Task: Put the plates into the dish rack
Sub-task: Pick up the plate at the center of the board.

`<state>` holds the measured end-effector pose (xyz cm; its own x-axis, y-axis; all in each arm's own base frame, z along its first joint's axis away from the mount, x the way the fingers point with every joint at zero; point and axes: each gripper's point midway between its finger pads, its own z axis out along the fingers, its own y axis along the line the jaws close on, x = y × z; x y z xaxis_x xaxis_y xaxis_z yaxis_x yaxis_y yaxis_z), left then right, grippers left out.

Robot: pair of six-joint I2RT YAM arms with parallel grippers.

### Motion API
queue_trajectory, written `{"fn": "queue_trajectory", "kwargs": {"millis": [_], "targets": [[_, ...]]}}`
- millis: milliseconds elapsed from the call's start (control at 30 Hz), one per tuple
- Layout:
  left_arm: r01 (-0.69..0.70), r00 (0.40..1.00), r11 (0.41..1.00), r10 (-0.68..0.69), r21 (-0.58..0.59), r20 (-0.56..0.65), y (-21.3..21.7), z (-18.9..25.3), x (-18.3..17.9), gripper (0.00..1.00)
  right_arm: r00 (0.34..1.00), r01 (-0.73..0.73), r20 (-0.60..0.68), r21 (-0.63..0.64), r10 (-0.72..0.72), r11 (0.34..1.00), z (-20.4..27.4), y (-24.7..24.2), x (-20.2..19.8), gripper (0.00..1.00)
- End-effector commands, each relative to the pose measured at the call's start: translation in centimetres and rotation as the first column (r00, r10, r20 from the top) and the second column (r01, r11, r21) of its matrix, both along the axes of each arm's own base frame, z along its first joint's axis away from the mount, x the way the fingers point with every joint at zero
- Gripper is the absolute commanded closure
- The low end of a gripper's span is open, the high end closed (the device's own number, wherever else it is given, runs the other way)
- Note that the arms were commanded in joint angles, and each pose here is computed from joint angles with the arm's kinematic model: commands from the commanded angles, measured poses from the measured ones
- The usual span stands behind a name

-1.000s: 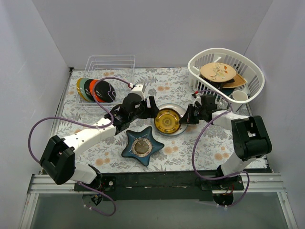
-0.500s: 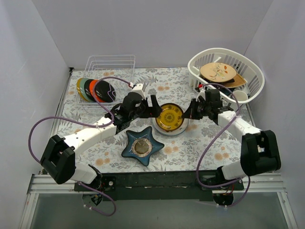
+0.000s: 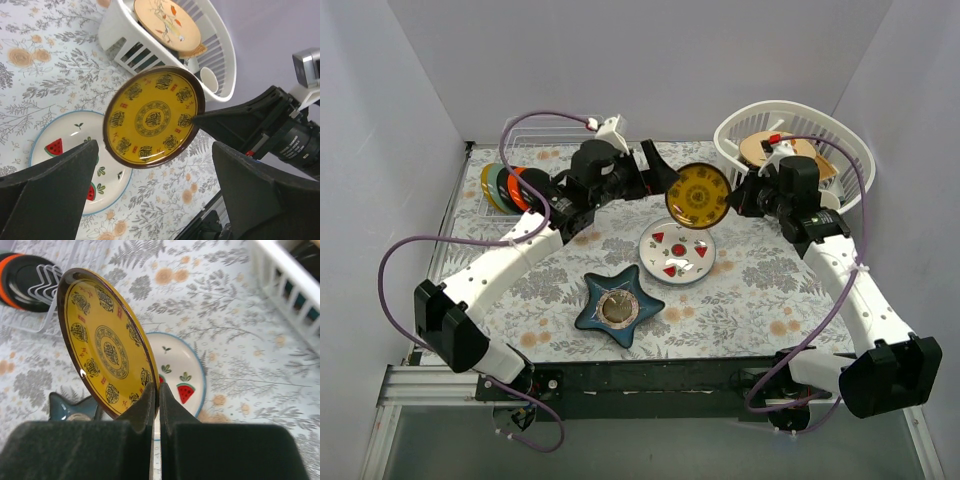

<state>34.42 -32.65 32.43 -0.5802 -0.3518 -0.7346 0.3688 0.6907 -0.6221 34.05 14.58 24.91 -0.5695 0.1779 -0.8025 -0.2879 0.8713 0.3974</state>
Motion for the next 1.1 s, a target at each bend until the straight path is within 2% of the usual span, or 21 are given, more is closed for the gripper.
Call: {"fn": "queue_trajectory", "kwargs": {"millis": [0, 133, 167, 200, 267, 433, 533, 567, 633, 667, 700, 733, 767, 800, 833, 867, 900, 933, 967, 1033, 1067], "targets": [[-0.086, 0.996, 0.995, 0.084, -0.045, -0.033, 3.9, 3.3, 1.4, 0.02, 0.987, 0.114, 0.121, -0.098, -0.102, 0.989, 3.9, -2.2, 0.9, 0.99], [-0.112, 0.993, 0.988, 0.107, -0.107, -0.053, 7.0, 5.4, 2.9, 0.02, 0.968, 0.160, 0.225, -0.191, -0.115, 0.968, 7.1, -1.7, 1.1, 0.99], [-0.134, 0.990, 0.985, 0.129, -0.105, -0.055, 8.0, 6.0, 3.4, 0.02, 0.956, 0.210, 0.252, -0.223, -0.152, 0.952, 7.8, -2.1, 1.3, 0.99], [-0.147, 0.988, 0.984, 0.142, -0.099, -0.054, 8.5, 6.2, 3.7, 0.02, 0.946, 0.200, 0.297, -0.222, -0.130, 0.954, 9.9, -0.8, 1.1, 0.99], [-0.172, 0.984, 0.982, 0.167, -0.084, -0.057, 9.6, 6.8, 4.1, 0.02, 0.935, 0.235, 0.327, -0.277, -0.139, 0.932, 10.9, -0.6, 1.5, 0.99], [-0.167, 0.985, 0.981, 0.162, -0.096, -0.061, 11.1, 8.3, 4.4, 0.02, 0.883, 0.288, 0.455, -0.326, -0.118, 0.901, 17.0, 1.9, 2.2, 0.99], [-0.144, 0.988, 0.981, 0.135, -0.127, -0.080, 11.9, 9.2, 4.6, 0.02, 0.858, 0.324, 0.508, -0.408, -0.083, 0.854, 18.4, 3.4, 2.6, 0.99], [-0.153, 0.986, 0.979, 0.143, -0.134, -0.085, 12.6, 9.4, 4.8, 0.02, 0.834, 0.379, 0.540, -0.406, -0.117, 0.832, 19.7, 3.0, 2.4, 0.99], [-0.148, 0.987, 0.978, 0.137, -0.147, -0.085, 13.0, 10.1, 4.8, 0.02, 0.801, 0.399, 0.594, -0.433, -0.077, 0.808, 21.0, 4.7, 1.9, 0.99], [-0.136, 0.988, 0.978, 0.124, -0.157, -0.087, 13.0, 10.3, 4.8, 0.02, 0.789, 0.445, 0.607, -0.458, -0.095, 0.769, 20.8, 4.3, 1.7, 0.99], [-0.142, 0.988, 0.976, 0.129, -0.164, -0.089, 13.5, 10.4, 5.0, 0.02, 0.782, 0.441, 0.620, -0.472, -0.068, 0.764, 20.8, 5.6, 0.9, 0.99], [-0.140, 0.988, 0.975, 0.127, -0.173, -0.086, 13.7, 10.7, 5.0, 0.02, 0.738, 0.479, 0.672, -0.452, -0.066, 0.753, 22.3, 5.8, 0.5, 0.99], [-0.129, 0.989, 0.972, 0.112, -0.196, -0.098, 14.0, 11.0, 5.0, 0.02, 0.742, 0.507, 0.668, -0.502, -0.058, 0.701, 20.3, 5.8, 0.2, 0.99], [-0.125, 0.989, 0.970, 0.106, -0.210, -0.103, 14.1, 11.1, 5.0, 0.02, 0.719, 0.515, 0.693, -0.486, -0.046, 0.706, 20.4, 7.0, -0.8, 0.99], [-0.120, 0.990, 0.966, 0.099, -0.229, -0.098, 14.2, 11.5, 5.1, 0.02, 0.701, 0.540, 0.713, -0.540, 0.011, 0.646, 20.5, 6.6, -1.6, 0.99], [-0.124, 0.988, 0.959, 0.096, -0.254, -0.120, 14.4, 11.3, 5.2, 0.02, 0.640, 0.604, 0.763, -0.428, -0.089, 0.672, 21.9, 6.0, -2.3, 0.99], [-0.092, 0.990, 0.956, 0.059, -0.280, -0.127, 14.1, 11.5, 4.7, 0.02, 0.643, 0.604, 0.765, -0.472, -0.043, 0.643, 19.9, 6.8, -3.0, 0.99], [-0.066, 0.993, 0.950, 0.033, -0.304, -0.112, 13.9, 11.9, 4.6, 0.02, 0.625, 0.622, 0.779, -0.460, -0.048, 0.634, 19.9, 6.6, -3.6, 0.99], [-0.059, 0.990, 0.947, 0.016, -0.317, -0.137, 13.7, 11.0, 4.5, 0.02, 0.576, 0.671, 0.812, -0.404, -0.094, 0.622, 21.0, 5.5, -4.4, 0.99], [-0.014, 0.987, 0.933, -0.045, -0.359, -0.155, 12.9, 11.1, 3.6, 0.02, 0.554, 0.692, 0.828, -0.403, -0.083, 0.599, 19.4, 5.7, -5.1, 0.99], [-0.004, 0.986, 0.930, -0.057, -0.367, -0.157, 12.8, 10.7, 3.7, 0.03, 0.547, 0.718, 0.837, -0.455, -0.023, 0.527, 19.3, 5.2, -5.5, 0.99]]}}
